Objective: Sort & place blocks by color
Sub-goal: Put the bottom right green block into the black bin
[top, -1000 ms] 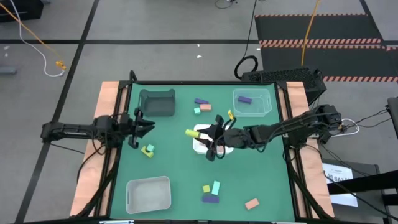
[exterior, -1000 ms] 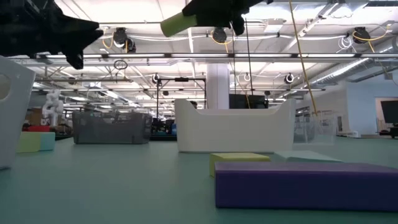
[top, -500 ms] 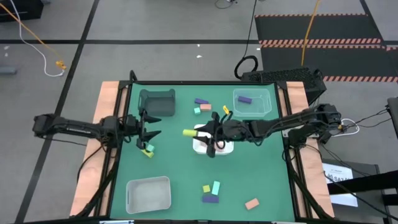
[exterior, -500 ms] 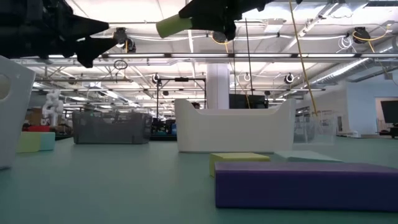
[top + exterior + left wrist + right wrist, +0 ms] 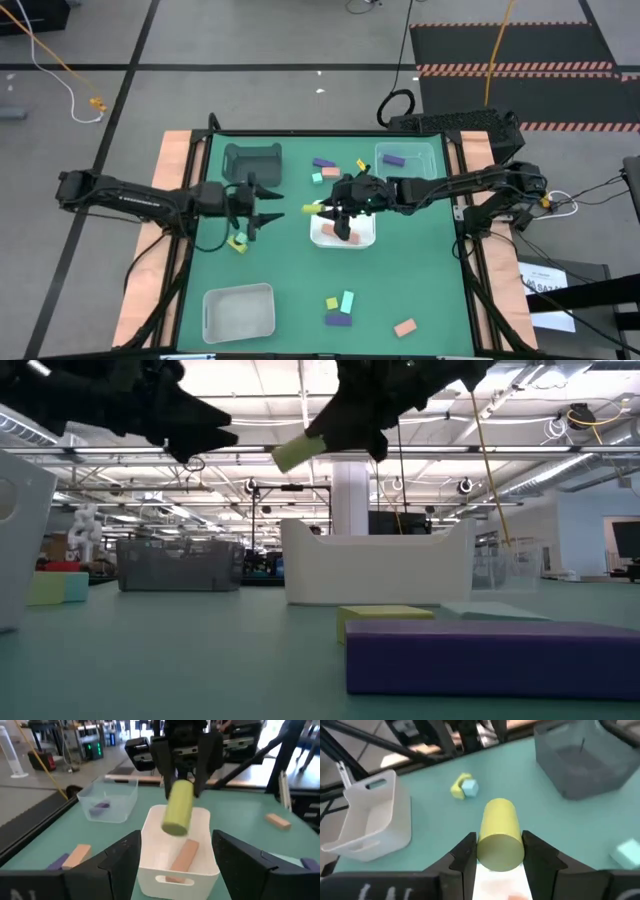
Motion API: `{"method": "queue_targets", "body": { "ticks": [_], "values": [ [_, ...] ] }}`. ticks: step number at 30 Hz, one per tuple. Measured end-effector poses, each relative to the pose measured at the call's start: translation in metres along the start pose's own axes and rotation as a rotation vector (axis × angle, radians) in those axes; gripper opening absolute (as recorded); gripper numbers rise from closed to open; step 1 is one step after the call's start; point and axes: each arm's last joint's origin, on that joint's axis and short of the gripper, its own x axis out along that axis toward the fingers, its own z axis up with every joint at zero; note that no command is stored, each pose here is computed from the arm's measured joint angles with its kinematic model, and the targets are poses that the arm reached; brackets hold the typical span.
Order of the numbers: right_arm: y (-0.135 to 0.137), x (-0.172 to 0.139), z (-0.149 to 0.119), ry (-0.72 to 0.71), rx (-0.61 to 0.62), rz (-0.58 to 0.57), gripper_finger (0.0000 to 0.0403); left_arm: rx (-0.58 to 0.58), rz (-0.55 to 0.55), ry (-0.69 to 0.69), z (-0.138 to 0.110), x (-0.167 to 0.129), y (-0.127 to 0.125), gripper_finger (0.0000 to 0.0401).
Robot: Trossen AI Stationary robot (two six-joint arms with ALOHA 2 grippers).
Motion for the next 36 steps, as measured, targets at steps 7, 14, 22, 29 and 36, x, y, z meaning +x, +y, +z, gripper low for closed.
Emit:
{"method": "queue_targets", "body": {
  "ticks": [7,14,22,29,36],
  "values": [
    [0.002,0.000,-0.004,0.037,0.009,0.017,0.0114,0.017,0.001,0.059,0.009,0.032,-0.002,0.0246],
    [0.002,0.000,-0.004,0.043,-0.013,0.016,0.0114,0.014,-0.022,0.121,0.009,0.065,-0.006,0.0246],
    [0.002,0.000,-0.004,0.044,-0.062,0.015,0.0114,0.001,-0.040,0.227,0.005,0.097,-0.008,0.0246],
    [0.003,0.000,-0.006,0.053,-0.081,0.018,0.0114,0.022,-0.033,0.222,0.009,0.106,-0.009,0.0233],
    [0.004,0.000,-0.005,0.045,-0.083,0.028,0.0114,0.043,-0.052,0.228,0.008,0.106,-0.009,0.0130]
  ]
}}
